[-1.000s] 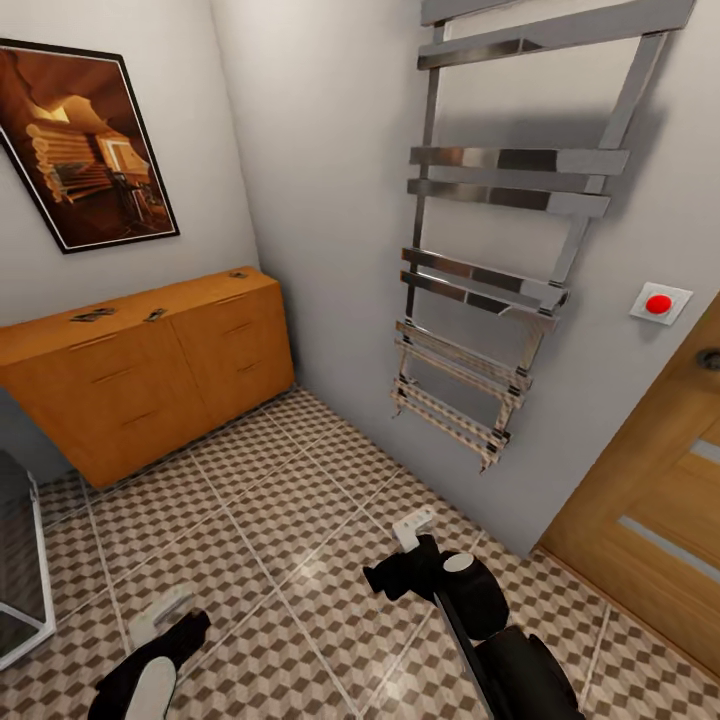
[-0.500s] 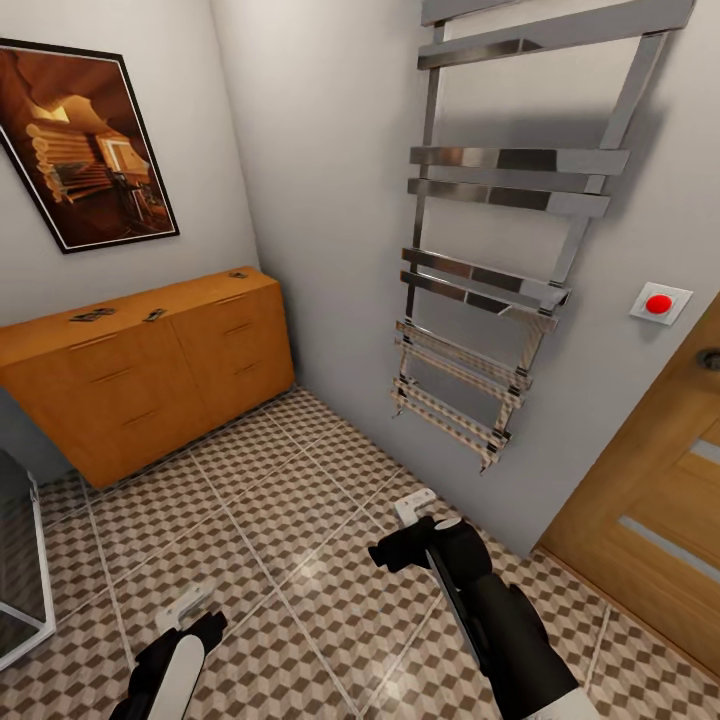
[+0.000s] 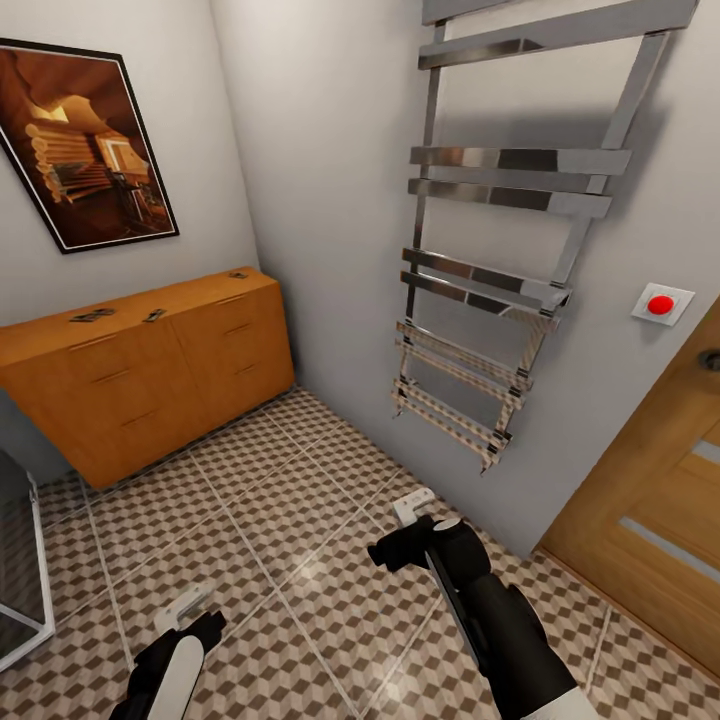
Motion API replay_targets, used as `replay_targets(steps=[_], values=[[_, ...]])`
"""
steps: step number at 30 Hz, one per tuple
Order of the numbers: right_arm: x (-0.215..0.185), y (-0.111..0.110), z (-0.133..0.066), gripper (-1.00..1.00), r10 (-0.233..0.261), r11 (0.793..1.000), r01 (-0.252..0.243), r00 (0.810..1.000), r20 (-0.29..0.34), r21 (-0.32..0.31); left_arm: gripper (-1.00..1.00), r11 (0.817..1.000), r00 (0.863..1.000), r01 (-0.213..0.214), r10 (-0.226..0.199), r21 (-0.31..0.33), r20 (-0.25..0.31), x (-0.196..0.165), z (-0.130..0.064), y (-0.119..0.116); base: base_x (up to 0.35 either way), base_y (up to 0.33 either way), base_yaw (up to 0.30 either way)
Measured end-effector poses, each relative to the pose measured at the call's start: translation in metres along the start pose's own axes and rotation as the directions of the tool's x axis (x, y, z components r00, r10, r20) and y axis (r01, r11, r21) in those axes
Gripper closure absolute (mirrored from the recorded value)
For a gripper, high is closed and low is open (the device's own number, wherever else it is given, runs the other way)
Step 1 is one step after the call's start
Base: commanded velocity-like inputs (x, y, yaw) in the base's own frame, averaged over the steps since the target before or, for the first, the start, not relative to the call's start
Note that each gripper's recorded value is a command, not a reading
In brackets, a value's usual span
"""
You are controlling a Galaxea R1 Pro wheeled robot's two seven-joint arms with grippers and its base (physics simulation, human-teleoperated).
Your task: Take the four mousetraps from the cabinet in the bathroom and place them on the bathroom floor. Make sure all four end up on the same floor surface, and ensure that at least two of them are either under or directly next to the same bathroom sink.
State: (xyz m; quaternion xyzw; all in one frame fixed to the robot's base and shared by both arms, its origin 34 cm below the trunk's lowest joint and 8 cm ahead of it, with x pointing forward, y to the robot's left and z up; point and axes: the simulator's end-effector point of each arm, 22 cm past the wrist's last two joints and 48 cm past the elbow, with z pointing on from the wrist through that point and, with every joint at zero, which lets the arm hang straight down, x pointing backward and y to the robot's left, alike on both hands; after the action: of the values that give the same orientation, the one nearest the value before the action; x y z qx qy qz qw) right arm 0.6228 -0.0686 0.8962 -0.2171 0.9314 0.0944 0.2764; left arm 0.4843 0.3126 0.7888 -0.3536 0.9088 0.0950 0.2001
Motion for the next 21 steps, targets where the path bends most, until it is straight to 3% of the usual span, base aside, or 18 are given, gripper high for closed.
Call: replay_targets(steps=[10,21], values=[[-0.011,0.002,0.001,-1.0,-0.023,1.0,0.023,0.999,0.049,0.001,-1.0,1.0,1.0,0.001,-0.001,0.0,-0.001,0.0,0.0,0.001,0.27,0.087,0.031],[-0.016,0.002,0.0,-1.0,-0.031,1.0,0.031,0.997,0.073,0.003,-1.0,1.0,1.0,0.003,-0.003,0.0,-0.003,0.001,0.001,0.001,0.331,0.112,0.227]])
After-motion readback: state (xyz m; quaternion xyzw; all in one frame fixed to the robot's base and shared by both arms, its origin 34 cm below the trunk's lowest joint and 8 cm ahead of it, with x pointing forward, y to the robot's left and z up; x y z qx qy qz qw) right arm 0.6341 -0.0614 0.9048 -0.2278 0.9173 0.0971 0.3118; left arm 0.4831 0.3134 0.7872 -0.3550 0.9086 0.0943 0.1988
